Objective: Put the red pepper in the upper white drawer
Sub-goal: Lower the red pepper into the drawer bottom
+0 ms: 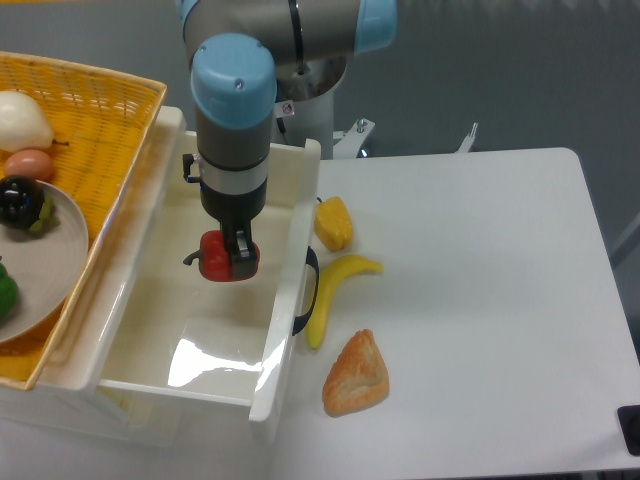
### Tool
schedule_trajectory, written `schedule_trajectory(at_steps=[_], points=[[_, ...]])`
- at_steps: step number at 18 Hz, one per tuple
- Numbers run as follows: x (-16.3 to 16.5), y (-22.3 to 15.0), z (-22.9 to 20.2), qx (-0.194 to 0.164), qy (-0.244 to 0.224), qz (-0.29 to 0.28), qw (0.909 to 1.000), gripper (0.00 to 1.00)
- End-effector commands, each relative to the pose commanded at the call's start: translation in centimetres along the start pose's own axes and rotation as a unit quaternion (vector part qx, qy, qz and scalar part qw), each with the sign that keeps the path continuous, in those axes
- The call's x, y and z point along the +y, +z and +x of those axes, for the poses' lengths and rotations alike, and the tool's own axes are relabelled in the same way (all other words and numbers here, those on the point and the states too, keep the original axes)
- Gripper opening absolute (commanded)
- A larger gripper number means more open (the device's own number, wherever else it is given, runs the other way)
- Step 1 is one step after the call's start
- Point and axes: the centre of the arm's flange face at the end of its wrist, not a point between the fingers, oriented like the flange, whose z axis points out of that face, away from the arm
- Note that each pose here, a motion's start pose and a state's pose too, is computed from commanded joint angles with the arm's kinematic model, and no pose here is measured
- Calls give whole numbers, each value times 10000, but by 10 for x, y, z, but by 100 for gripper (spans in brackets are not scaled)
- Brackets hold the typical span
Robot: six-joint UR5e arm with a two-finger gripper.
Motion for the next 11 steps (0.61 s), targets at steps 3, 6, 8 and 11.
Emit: schedule_trajectory(at_steps=[3, 6, 8, 11], points=[[-3, 2, 0, 18, 28, -23, 10000, 27], [-6, 9, 1, 73, 72, -101, 9999, 29], [-11, 12, 2, 94, 207, -138, 9996, 33], [-10, 17, 3, 142, 423, -139, 9989, 41]])
